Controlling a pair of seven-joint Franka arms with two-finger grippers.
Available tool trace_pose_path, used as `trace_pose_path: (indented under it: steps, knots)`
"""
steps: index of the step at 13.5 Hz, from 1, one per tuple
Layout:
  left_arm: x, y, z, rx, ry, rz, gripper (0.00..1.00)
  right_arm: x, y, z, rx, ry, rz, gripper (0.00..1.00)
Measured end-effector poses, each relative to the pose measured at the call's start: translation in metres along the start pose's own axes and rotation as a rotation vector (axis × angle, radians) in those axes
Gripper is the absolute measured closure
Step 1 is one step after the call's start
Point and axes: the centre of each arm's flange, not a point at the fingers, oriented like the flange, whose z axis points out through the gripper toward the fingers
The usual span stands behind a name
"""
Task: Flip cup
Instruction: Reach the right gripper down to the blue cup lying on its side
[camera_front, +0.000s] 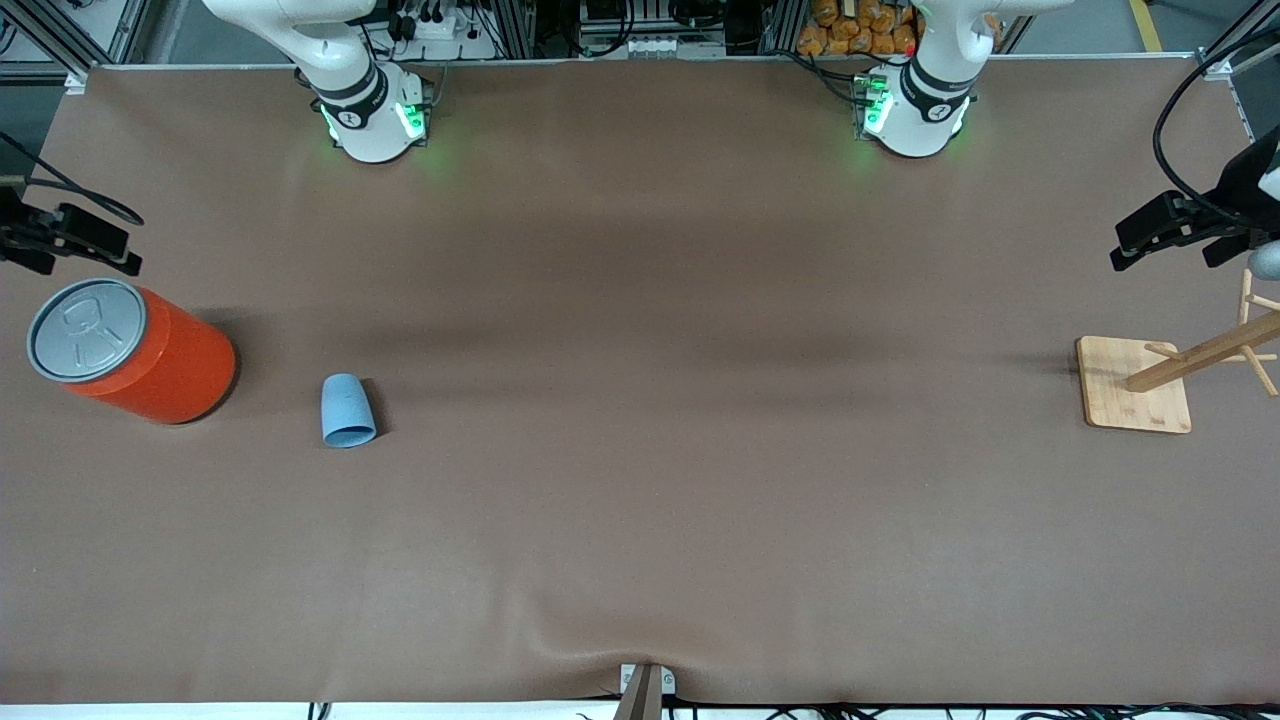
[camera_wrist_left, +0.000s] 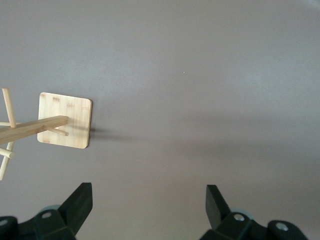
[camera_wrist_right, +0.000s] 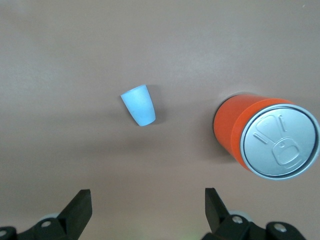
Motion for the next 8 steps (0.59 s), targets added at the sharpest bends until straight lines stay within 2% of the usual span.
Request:
trace_pose_path:
  steps: [8]
  knots:
    - [0.0,0.004,0.0,0.0,0.0,0.008,0.0,0.033,-0.034,0.115,-0.015,-0.109,-0.057,0.0]
